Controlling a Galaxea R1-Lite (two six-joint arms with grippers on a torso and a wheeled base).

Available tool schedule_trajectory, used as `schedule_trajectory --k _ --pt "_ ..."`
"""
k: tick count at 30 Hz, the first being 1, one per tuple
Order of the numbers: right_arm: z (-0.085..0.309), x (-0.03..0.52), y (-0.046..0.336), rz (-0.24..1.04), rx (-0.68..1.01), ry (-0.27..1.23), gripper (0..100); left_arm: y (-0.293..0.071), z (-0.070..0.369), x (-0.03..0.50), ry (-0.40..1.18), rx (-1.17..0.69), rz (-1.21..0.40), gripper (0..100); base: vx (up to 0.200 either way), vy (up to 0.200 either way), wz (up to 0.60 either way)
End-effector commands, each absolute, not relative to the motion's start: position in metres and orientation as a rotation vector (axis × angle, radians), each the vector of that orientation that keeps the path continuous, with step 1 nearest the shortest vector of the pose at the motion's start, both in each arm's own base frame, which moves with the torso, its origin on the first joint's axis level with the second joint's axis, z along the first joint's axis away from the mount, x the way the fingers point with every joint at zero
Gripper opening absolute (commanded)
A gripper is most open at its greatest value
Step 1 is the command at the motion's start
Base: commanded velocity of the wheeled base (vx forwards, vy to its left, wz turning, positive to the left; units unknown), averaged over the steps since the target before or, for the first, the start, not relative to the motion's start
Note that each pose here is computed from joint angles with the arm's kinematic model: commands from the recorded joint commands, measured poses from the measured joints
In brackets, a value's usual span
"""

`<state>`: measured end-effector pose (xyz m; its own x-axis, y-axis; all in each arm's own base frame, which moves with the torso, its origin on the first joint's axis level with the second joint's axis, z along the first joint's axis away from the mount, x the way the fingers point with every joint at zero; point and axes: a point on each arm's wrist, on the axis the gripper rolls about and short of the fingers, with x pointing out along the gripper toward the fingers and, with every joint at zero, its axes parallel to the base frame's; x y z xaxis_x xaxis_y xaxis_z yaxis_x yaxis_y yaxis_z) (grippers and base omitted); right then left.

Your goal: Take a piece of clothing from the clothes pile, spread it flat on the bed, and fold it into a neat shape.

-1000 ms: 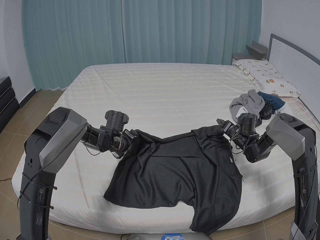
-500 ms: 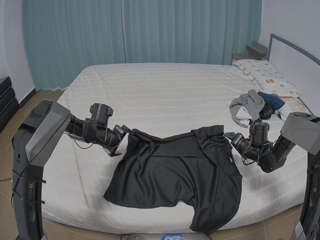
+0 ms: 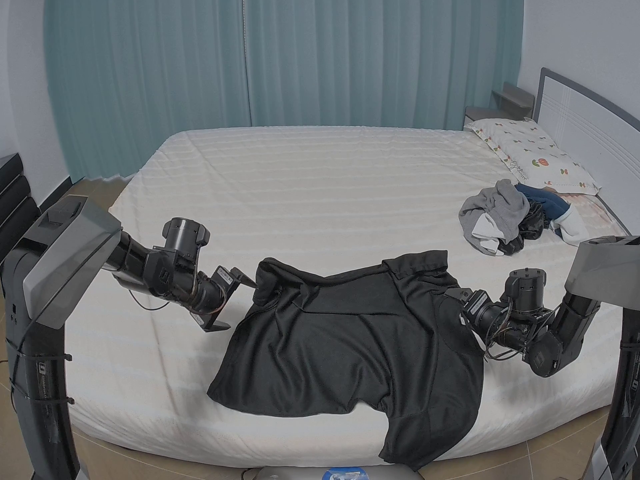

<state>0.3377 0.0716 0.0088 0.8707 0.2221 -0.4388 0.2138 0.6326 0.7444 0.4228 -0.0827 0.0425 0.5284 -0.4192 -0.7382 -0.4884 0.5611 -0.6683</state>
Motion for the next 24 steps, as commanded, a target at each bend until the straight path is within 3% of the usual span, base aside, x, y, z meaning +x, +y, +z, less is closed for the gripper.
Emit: schedule_trajectory --k 1,11,24 --pt "0.007 0.327 0.071 0.022 0.900 0.569 100 -0.077 0.049 0.380 0.990 -1.011 0.060 100 0.000 0.000 0.00" --pt "-0.003 0.315 0.064 0.004 0.865 0.624 100 -0.075 0.024 0.336 0.961 -1.040 0.057 100 0.000 0.000 0.00" --pt "-0.021 0.303 0.059 -0.012 0.771 0.704 100 -0.072 0.018 0.322 0.953 -1.024 0.075 100 -0.200 0.000 0.00"
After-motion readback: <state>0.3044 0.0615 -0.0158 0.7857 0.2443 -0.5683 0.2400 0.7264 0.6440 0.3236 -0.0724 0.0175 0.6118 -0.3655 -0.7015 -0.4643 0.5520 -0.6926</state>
